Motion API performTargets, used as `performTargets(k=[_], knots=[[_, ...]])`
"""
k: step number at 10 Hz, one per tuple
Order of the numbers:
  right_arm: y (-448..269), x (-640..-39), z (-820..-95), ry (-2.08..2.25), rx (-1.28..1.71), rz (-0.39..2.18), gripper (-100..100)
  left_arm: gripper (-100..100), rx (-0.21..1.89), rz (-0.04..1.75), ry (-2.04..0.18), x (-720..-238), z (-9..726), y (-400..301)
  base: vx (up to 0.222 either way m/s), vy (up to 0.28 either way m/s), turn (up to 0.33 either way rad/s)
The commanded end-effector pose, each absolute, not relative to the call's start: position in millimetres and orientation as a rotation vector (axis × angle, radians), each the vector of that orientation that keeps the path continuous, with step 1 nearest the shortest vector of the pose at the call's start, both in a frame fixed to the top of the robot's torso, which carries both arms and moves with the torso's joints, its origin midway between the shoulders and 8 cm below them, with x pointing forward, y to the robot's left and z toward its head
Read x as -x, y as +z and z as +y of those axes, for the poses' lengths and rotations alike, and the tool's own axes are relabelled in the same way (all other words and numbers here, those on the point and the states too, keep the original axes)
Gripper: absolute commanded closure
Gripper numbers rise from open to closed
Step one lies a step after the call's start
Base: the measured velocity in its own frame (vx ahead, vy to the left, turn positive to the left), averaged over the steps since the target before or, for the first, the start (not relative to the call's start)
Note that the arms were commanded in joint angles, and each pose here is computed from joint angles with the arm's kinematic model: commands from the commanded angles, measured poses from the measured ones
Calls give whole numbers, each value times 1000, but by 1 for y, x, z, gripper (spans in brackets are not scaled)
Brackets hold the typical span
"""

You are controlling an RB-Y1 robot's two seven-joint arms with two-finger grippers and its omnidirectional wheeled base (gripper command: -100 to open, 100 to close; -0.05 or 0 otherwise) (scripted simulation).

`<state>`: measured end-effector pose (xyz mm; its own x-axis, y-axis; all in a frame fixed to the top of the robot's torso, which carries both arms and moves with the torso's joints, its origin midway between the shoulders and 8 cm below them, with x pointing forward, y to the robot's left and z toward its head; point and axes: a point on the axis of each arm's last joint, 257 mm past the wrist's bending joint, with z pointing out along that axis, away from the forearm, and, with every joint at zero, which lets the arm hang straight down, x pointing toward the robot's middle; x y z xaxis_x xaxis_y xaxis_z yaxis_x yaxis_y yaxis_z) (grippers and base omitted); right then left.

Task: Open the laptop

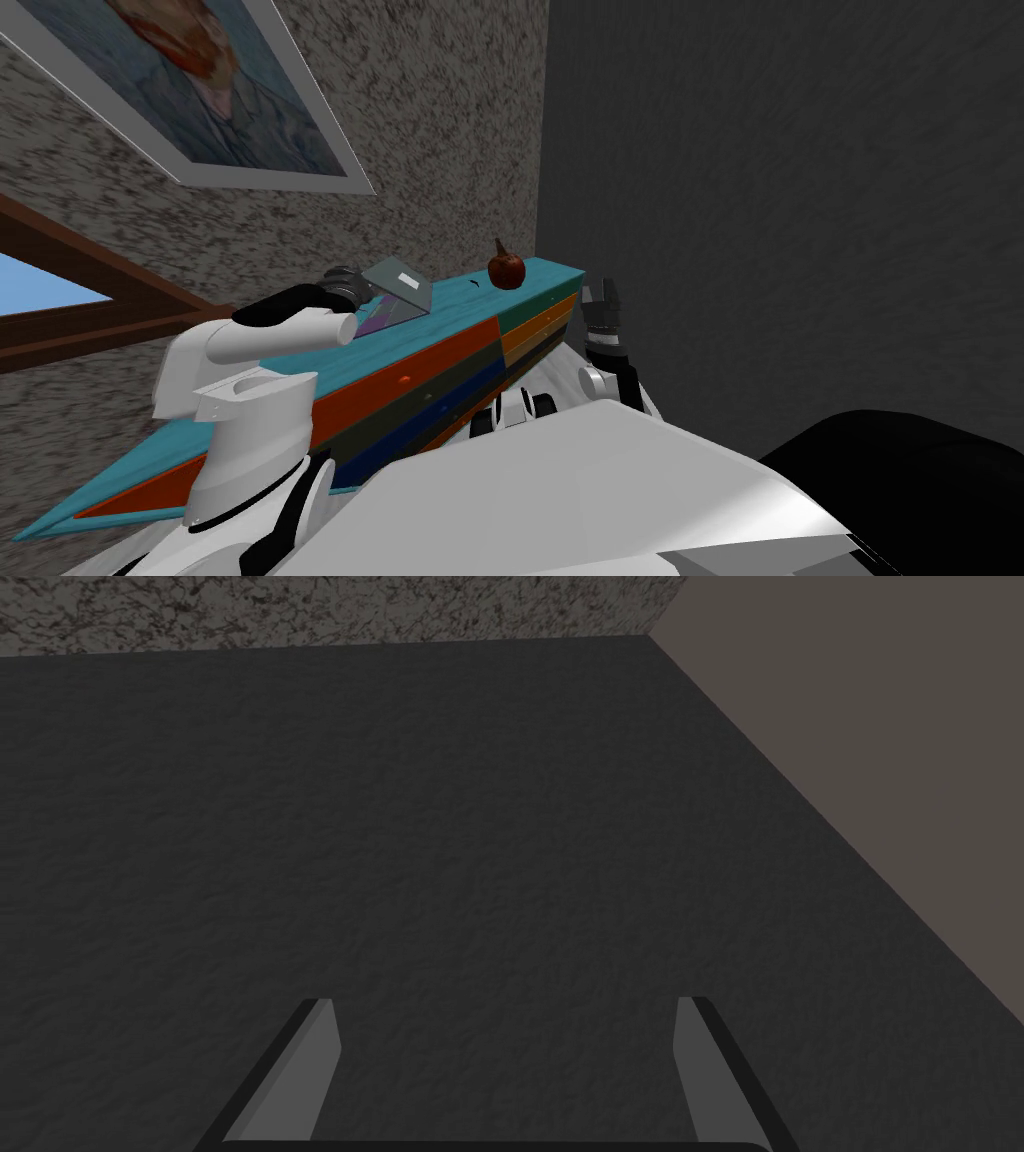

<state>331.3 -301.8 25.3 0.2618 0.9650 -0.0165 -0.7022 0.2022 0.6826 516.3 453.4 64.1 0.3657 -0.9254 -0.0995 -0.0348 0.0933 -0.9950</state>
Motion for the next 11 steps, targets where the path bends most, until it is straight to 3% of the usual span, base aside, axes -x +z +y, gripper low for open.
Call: performTargets(k=[1, 11], knots=[[25, -331, -302, 1234, -629, 502, 0, 100, 1355, 940, -935, -523, 454, 52, -25, 38, 32], [25, -331, -302, 1234, -629, 502, 0, 100, 1546, 742, -1218, -544, 458, -6, -26, 34, 31]])
